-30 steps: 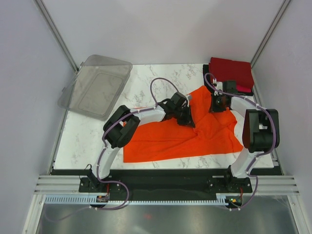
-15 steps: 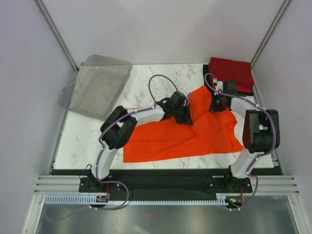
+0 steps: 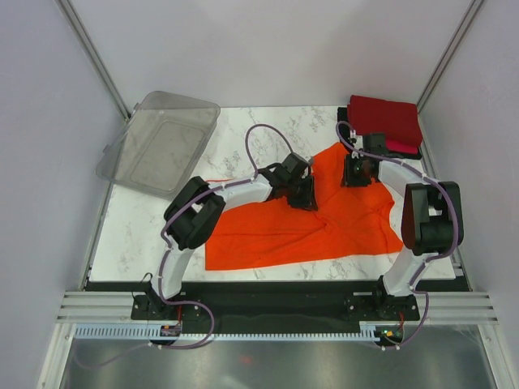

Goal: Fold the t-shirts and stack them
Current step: Fold the tshirt

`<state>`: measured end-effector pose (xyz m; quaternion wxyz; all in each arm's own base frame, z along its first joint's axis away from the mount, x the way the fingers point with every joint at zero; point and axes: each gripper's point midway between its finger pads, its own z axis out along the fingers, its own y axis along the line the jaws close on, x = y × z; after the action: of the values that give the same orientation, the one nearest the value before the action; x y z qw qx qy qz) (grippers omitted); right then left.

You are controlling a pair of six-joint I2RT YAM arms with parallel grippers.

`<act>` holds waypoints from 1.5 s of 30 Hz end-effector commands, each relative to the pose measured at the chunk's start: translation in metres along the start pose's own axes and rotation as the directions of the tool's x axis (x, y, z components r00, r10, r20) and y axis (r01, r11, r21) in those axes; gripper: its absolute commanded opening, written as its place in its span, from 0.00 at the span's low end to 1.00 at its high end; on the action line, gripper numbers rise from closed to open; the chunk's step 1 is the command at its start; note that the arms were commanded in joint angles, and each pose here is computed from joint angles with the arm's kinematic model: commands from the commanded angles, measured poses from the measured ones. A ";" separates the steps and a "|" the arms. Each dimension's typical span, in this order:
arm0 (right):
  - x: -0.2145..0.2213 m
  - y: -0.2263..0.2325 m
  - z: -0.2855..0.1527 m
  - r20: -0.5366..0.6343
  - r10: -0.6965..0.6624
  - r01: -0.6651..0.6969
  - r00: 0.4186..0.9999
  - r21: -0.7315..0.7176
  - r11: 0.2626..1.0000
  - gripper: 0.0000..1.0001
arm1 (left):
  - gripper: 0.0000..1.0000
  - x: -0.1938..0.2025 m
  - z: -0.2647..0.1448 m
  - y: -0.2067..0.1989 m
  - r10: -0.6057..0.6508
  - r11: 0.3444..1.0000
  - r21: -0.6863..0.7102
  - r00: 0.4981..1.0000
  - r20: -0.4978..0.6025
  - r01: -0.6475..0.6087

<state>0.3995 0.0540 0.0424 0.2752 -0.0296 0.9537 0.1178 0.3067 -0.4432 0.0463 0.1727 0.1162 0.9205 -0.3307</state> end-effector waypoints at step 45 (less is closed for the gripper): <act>0.119 -0.116 -0.096 -0.037 0.521 -0.370 0.853 0.662 0.652 0.17 | 0.40 0.130 -0.129 0.127 -0.090 0.944 -0.315 0.994 0.054 0.103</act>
<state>0.2598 -0.0644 0.0378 0.1114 0.2886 0.9429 -0.1232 0.1898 -0.2590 0.0237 0.1811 0.0640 0.9590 -0.2084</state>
